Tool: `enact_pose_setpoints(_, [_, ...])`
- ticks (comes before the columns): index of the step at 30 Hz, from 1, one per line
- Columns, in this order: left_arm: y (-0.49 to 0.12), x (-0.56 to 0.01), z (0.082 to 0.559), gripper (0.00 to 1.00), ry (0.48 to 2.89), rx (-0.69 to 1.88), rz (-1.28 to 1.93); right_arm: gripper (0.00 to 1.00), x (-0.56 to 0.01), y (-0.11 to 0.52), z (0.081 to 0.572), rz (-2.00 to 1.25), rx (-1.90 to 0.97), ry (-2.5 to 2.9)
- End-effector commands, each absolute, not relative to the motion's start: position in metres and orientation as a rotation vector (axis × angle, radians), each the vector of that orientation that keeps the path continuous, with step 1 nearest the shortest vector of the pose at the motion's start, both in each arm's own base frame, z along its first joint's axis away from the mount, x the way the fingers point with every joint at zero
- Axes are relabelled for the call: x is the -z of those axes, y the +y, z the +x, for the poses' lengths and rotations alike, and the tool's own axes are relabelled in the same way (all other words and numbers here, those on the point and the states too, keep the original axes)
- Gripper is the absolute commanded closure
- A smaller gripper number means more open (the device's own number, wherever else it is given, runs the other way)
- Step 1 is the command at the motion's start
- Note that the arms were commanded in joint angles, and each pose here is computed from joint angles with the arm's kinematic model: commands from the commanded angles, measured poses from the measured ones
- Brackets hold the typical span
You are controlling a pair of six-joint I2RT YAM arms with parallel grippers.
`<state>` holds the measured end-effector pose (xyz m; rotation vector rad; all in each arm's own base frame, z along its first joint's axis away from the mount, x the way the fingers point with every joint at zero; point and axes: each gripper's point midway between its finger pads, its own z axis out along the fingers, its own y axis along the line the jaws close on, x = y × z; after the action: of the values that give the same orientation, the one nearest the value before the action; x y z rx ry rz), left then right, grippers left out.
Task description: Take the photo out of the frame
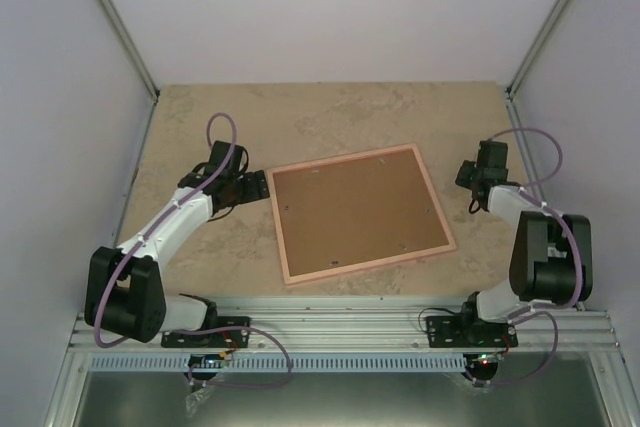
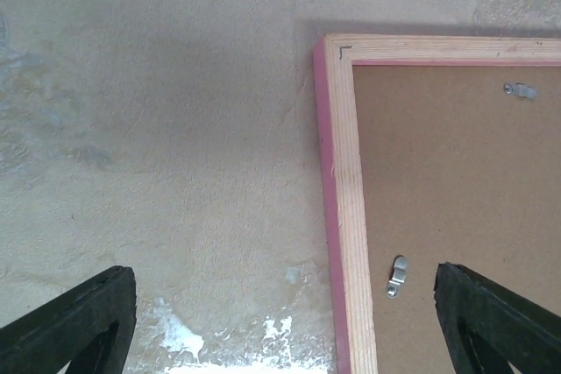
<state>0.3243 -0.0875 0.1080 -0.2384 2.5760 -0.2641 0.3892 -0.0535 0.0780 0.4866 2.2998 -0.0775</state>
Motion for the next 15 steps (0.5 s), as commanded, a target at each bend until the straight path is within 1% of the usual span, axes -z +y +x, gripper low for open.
enact_pose_setpoints(1, [-0.087,-0.124,0.336,0.05,2.511,0.259,-0.195,1.00,-0.085,-0.072,0.412,0.366,0.183,2.255])
enact_pose_setpoints(5, [-0.090,-0.124,0.336,0.05,2.516,0.276,-0.189,1.00,-0.066,-0.074,0.417,0.298,0.175,2.293])
enact_pose_setpoints(12, [-0.096,-0.124,0.335,0.04,2.519,0.329,-0.173,0.96,-0.037,-0.070,0.424,0.233,0.116,2.383])
enact_pose_setpoints(15, [-0.098,-0.123,0.334,0.04,2.524,0.341,-0.167,0.90,-0.030,-0.069,0.423,0.214,0.113,2.402])
